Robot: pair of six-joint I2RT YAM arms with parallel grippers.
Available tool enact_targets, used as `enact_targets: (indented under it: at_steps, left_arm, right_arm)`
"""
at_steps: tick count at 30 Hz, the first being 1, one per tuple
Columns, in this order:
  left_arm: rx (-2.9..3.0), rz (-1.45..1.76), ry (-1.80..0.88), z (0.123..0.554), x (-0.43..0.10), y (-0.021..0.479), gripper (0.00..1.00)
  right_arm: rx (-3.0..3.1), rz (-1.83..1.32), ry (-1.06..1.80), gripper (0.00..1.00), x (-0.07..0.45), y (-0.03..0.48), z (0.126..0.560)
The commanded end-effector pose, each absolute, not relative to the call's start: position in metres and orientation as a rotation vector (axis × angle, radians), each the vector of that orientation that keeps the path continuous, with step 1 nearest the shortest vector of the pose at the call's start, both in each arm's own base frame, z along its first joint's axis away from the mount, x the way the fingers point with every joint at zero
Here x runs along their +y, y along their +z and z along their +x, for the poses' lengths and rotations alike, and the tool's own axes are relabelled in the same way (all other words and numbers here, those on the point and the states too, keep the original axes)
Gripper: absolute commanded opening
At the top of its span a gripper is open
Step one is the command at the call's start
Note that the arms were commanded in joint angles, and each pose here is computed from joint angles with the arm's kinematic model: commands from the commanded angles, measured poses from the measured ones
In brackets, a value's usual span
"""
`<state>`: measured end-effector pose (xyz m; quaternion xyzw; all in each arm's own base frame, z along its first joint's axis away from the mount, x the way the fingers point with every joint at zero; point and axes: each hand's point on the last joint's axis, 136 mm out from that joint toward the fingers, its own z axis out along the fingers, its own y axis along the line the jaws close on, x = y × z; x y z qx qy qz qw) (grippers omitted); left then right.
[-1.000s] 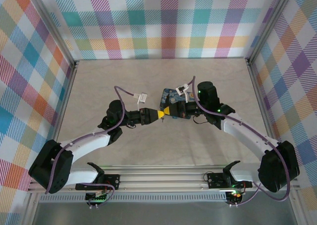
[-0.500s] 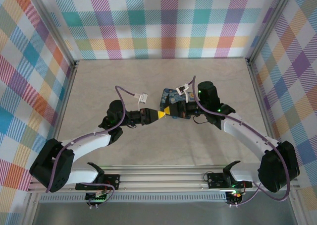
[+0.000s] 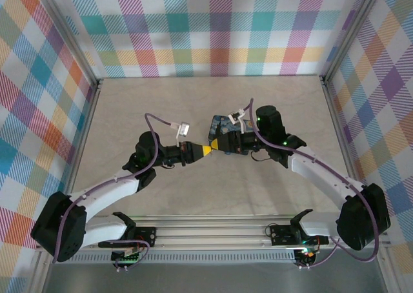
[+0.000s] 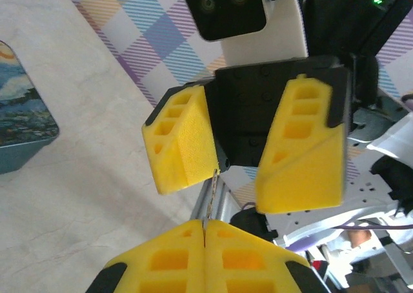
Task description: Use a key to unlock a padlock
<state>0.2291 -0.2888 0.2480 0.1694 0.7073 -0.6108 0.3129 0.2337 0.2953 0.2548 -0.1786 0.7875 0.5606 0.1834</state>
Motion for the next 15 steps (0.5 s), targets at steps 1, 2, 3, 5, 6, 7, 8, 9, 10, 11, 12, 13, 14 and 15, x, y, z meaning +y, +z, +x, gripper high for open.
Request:
enact_targets:
  at_steps: [1, 2, 3, 5, 6, 7, 8, 9, 10, 11, 12, 13, 14, 15]
  left_arm:
    - [1.94, 0.431, -1.491, 0.231, -0.281, 0.222, 0.0]
    - [1.956, 0.429, -1.464, 0.231, -0.278, 0.217, 0.0]
    - [1.972, 0.425, -1.438, 0.232, -0.276, 0.212, 0.0]
    - [2.006, 0.428, -1.39, 0.232, -0.273, 0.201, 0.0]
    - [2.025, 0.426, -1.363, 0.232, -0.27, 0.195, 0.0]
    - [2.04, 0.424, -1.345, 0.232, -0.269, 0.19, 0.0]
    - [2.056, 0.423, -1.322, 0.233, -0.267, 0.185, 0.0]
    - [2.069, 0.422, -1.302, 0.233, -0.265, 0.18, 0.0]
    - [2.08, 0.418, -1.286, 0.233, -0.263, 0.175, 0.0]
    - [2.094, 0.413, -1.262, 0.234, -0.261, 0.17, 0.0]
    - [2.107, 0.41, -1.245, 0.234, -0.26, 0.166, 0.0]
    - [2.124, 0.409, -1.227, 0.235, -0.258, 0.162, 0.0]
    - [2.143, 0.41, -1.204, 0.236, -0.257, 0.158, 0.0]
    - [2.16, 0.403, -1.177, 0.237, -0.254, 0.154, 0.0]
  right_arm:
    - [2.247, -0.463, 1.534, 0.53, 0.295, 0.259, 0.241]
    - [2.259, -0.44, 1.525, 0.52, 0.294, 0.256, 0.244]
    - [2.275, -0.407, 1.504, 0.52, 0.293, 0.252, 0.248]
    - [2.336, -0.325, 1.417, 0.52, 0.287, 0.237, 0.257]
    - [2.38, -0.267, 1.341, 0.51, 0.281, 0.224, 0.264]
    - [2.429, -0.212, 1.264, 0.5, 0.275, 0.211, 0.269]
    - [2.48, -0.15, 1.169, 0.48, 0.268, 0.195, 0.276]
    - [2.532, -0.096, 1.059, 0.48, 0.261, 0.18, 0.281]
    - [2.57, -0.065, 0.962, 0.48, 0.256, 0.168, 0.283]
    - [2.612, -0.034, 0.838, 0.48, 0.251, 0.153, 0.286]
    - [2.642, -0.009, 0.729, 0.48, 0.247, 0.141, 0.288]
    - [2.658, 0.016, 0.651, 0.48, 0.243, 0.132, 0.29]
    - [2.669, 0.036, 0.587, 0.48, 0.242, 0.123, 0.292]
    - [2.665, 0.057, 0.525, 0.48, 0.239, 0.116, 0.297]
